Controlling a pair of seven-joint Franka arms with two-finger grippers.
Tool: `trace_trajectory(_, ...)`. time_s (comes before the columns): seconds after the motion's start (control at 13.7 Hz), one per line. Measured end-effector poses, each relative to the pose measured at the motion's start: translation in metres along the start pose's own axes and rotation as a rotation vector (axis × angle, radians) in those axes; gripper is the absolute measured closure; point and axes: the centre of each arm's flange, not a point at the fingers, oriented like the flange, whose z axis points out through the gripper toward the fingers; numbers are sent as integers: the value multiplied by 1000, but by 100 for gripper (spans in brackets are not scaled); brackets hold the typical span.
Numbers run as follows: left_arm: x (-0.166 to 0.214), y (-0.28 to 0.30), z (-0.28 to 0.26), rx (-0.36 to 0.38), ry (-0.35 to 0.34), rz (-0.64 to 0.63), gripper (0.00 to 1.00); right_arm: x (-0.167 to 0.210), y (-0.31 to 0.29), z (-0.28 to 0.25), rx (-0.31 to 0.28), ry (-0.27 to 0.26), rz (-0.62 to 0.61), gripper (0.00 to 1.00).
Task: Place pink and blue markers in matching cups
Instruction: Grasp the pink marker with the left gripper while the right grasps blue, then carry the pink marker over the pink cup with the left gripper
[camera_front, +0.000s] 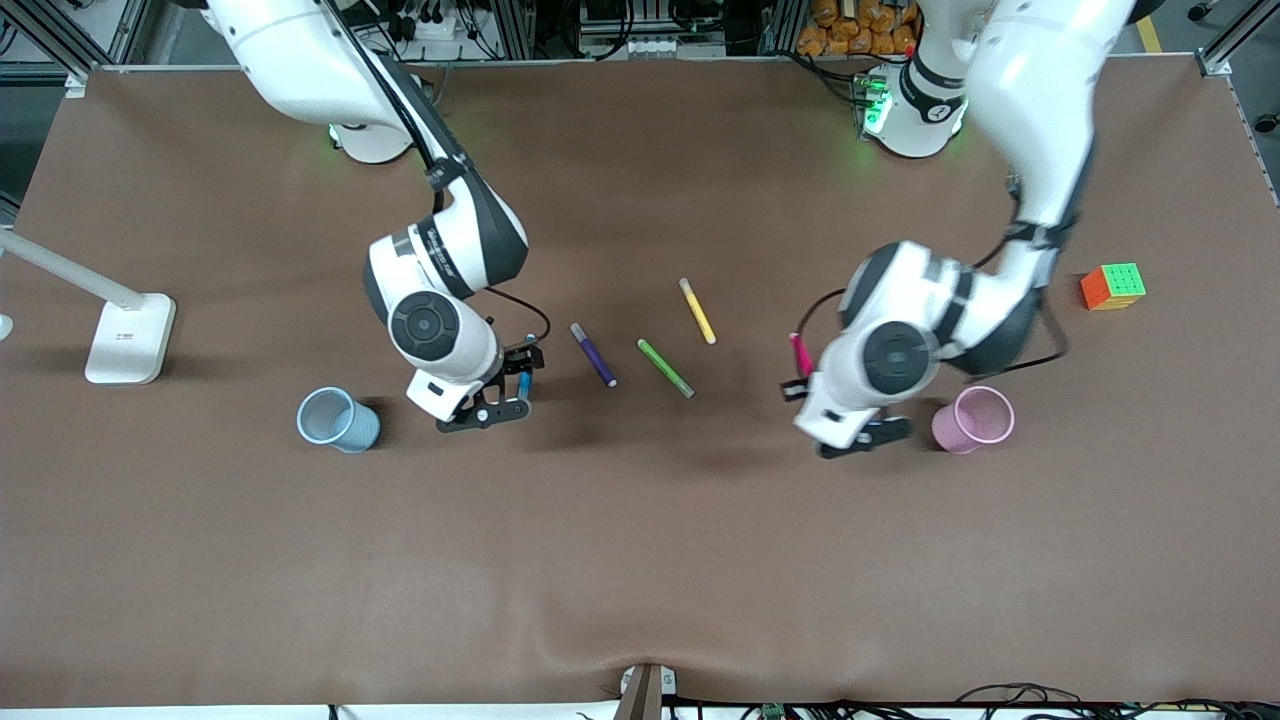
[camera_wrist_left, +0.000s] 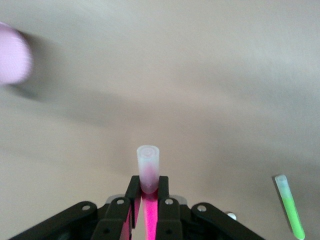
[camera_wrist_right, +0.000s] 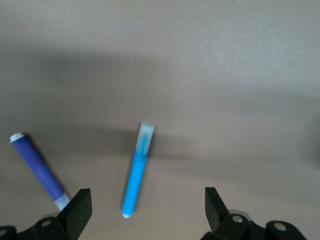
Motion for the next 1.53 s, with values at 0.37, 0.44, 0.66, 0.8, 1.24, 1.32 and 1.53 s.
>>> trace_trajectory(0.37,34,-70,-58,-23,52,-167,82,-6,-11,44,-1,37,35,0)
trace_trajectory(0.44,39,-77,-64,-23,67,-198,82,-7,-16,49,0,45,33,0)
trace_trajectory(0.66,46,-89,-69,-7,78,-250,82,-7,-19,62,-1,53,33,0)
trace_trajectory(0.8,47,-94,-67,29,81,-259,82,-6,-18,68,-4,50,35,0)
trace_trajectory(1.24,46,-98,-84,123,134,-375,82,-6,-17,77,-9,40,37,0)
trace_trajectory(1.32,46,-99,-88,124,135,-379,82,-6,-17,77,-10,39,37,9)
trace_trajectory(1.53,46,-100,-88,127,132,-400,82,-7,-16,79,-12,32,38,41)
